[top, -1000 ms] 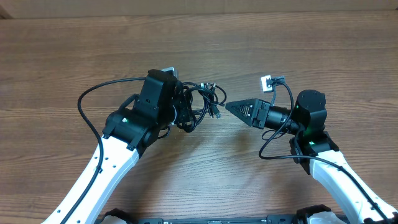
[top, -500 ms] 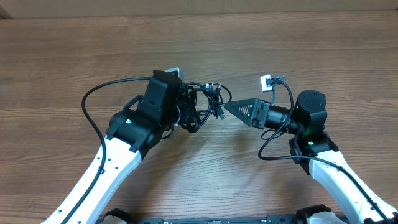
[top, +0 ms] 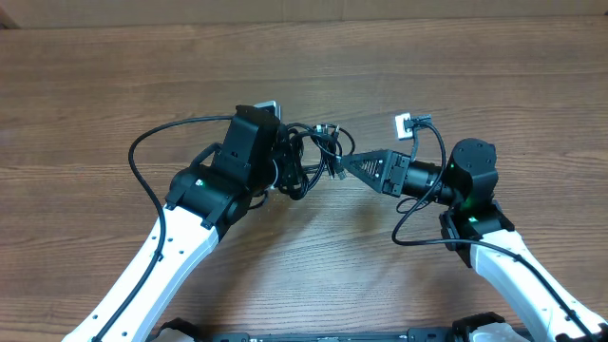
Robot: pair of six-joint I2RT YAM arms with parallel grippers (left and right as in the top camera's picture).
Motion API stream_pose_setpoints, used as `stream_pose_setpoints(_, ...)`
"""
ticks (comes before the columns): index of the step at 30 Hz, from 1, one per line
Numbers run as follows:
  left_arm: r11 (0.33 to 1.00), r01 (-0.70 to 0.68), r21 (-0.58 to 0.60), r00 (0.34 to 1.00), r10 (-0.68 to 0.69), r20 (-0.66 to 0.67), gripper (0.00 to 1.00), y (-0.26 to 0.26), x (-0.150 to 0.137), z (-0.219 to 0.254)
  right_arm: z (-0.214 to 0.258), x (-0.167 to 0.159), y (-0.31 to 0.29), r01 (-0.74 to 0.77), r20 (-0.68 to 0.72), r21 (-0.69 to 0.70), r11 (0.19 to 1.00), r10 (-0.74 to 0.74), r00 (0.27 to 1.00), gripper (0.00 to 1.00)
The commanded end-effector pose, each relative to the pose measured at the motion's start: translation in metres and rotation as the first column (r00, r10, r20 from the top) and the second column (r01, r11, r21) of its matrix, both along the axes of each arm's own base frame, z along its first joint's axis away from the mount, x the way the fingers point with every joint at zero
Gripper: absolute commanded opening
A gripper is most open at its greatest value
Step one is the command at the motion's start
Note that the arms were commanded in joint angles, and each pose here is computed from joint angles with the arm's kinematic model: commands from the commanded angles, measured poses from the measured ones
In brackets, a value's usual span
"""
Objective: Untangle cables
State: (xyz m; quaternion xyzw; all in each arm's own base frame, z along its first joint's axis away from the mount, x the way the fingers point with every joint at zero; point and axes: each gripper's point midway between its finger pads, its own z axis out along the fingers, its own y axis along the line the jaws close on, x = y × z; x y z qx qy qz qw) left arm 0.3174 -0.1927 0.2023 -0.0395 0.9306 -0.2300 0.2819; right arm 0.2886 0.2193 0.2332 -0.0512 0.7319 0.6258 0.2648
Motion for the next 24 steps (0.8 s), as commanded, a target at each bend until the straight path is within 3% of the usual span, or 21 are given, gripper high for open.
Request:
stream_pose_setpoints(1,0.999,0.044,-0.03,0.999,-0.043,0.007,0.04,-0.015,-0.004,0.005,0.008,0.001,0.008,0.006,0.02,0.008,1.0,-0.006,1.0,0.43)
stream_pose_setpoints(24,0.992,0.128,0.005,0.992,-0.128,0.007,0.04,-0.031,-0.016,-0.001,0.015,0.008,0.008,0.058,0.022,0.03,0.998,-0.059,0.998,0.38)
